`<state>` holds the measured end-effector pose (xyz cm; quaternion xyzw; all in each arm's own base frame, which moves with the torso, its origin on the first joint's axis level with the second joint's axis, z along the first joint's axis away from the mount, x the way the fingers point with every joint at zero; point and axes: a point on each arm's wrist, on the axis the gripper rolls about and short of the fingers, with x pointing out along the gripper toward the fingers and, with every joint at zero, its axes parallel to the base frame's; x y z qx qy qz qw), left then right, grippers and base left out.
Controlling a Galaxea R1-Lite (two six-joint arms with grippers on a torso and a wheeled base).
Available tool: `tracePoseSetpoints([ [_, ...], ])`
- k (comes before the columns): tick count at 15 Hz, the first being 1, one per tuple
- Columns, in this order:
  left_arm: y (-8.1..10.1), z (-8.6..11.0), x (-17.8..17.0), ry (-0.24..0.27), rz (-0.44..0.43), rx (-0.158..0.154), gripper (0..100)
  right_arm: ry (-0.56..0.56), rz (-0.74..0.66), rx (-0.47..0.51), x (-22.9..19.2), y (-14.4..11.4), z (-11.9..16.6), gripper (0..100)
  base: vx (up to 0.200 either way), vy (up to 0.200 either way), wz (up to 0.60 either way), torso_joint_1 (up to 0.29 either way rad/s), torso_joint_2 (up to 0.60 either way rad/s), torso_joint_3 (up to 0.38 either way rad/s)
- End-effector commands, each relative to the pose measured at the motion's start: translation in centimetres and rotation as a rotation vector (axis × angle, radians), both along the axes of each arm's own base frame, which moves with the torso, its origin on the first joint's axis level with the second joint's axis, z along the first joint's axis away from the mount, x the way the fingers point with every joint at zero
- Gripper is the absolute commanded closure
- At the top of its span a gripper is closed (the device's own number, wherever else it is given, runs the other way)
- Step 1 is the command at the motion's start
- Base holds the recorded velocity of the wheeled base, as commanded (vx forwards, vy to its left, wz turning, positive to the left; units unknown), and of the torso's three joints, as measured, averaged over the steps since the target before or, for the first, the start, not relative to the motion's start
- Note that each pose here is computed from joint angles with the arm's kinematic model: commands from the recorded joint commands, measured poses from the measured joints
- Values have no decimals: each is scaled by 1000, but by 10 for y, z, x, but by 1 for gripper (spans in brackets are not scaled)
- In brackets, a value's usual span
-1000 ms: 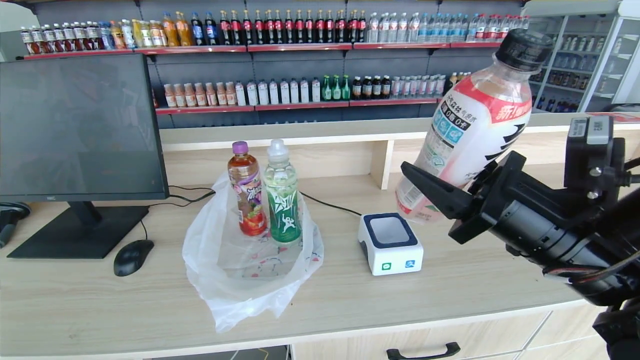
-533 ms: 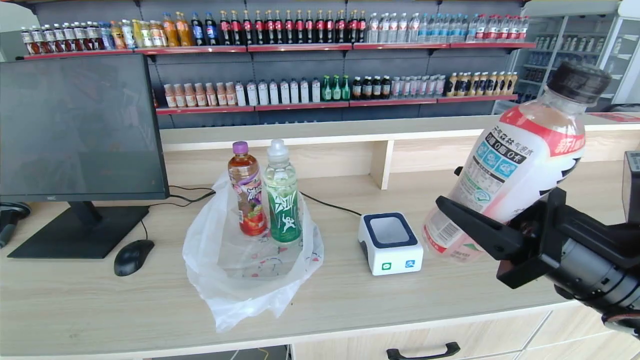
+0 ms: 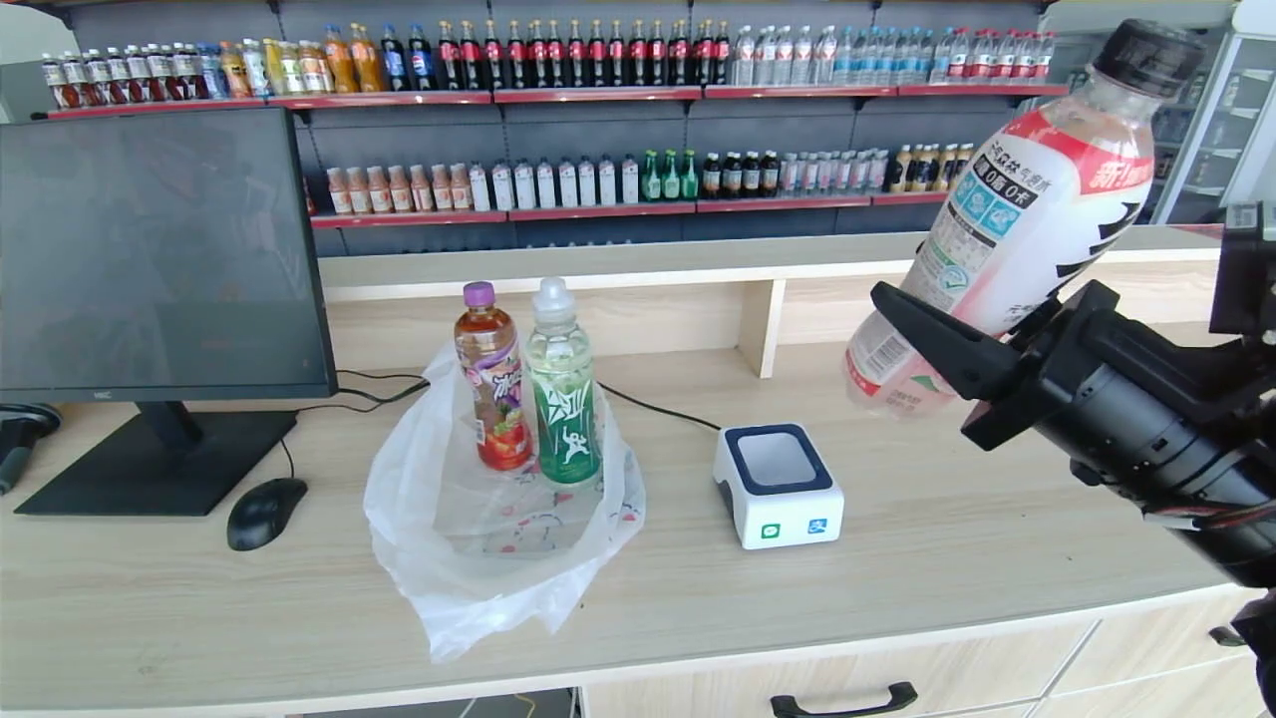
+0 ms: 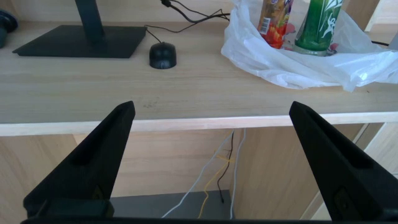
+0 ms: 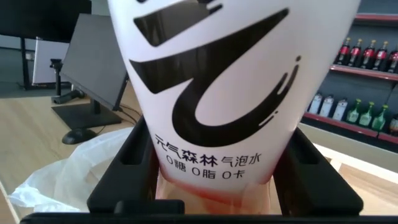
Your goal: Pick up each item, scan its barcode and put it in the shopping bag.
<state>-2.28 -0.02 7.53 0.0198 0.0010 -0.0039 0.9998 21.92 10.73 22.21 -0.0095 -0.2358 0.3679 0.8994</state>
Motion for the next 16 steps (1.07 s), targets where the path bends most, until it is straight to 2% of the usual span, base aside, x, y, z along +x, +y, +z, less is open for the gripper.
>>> tracePoseSetpoints([
  [1, 0, 0, 0, -1, -2, 0, 0, 38, -4, -14, 12, 4, -10, 100, 0, 0, 0, 0, 0, 0],
  [3, 0, 0, 0, -1, 0, 0, 0, 53, -18, -22, 11, 3, -14, 100, 0, 0, 0, 0, 0, 0],
  [5, 0, 0, 0, -1, 0, 0, 0, 117, -206, 36, 3, -8, -21, 100, 0, 0, 0, 0, 0, 0],
  [7, 0, 0, 0, -1, 0, 0, 0, 145, -265, 72, -4, -1, -23, 100, 0, 0, 0, 0, 0, 0],
  [12, 0, 0, 0, -1, 2, 0, 0, 209, -232, 78, -8, 0, -33, 100, 0, 0, 0, 0, 0, 0],
  [16, 0, 0, 0, 1, -2, 5, 0, 185, -254, 73, -4, -2, -30, 100, 0, 0, 0, 0, 0, 0],
])
